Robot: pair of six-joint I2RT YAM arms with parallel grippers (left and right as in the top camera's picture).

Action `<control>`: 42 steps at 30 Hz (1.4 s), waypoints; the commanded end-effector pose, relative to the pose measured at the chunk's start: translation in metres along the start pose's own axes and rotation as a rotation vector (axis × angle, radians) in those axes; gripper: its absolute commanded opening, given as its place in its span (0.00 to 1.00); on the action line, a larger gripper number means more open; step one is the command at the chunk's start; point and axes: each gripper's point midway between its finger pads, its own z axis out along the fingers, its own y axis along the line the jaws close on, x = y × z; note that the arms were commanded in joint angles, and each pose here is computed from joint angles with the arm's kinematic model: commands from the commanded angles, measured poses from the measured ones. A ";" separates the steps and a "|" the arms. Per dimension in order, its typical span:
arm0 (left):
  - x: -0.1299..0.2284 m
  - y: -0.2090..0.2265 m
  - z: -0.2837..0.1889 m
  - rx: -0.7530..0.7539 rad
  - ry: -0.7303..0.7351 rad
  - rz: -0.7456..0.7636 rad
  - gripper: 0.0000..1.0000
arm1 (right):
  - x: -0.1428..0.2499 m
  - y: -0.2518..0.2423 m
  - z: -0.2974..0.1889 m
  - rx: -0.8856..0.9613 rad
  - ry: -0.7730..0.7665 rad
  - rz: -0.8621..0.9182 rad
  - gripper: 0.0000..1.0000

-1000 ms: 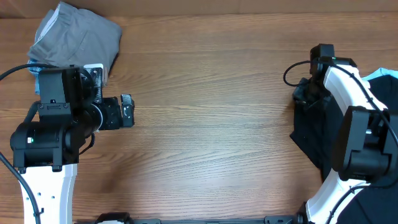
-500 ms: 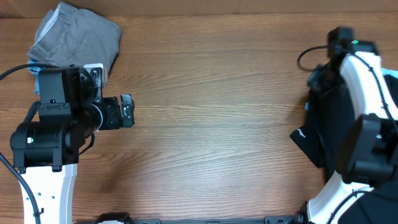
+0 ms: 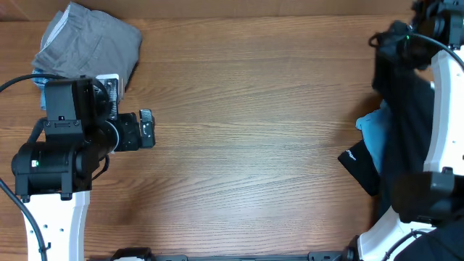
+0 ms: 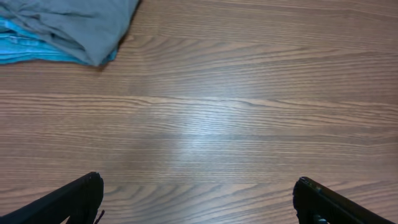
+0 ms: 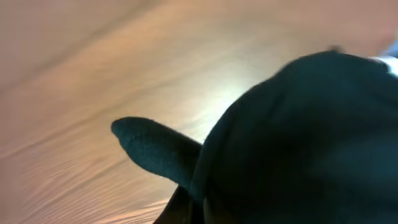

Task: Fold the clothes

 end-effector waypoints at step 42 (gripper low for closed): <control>0.012 -0.139 0.187 0.190 0.441 0.267 1.00 | 0.079 0.135 -0.223 -0.343 -0.290 -0.225 0.79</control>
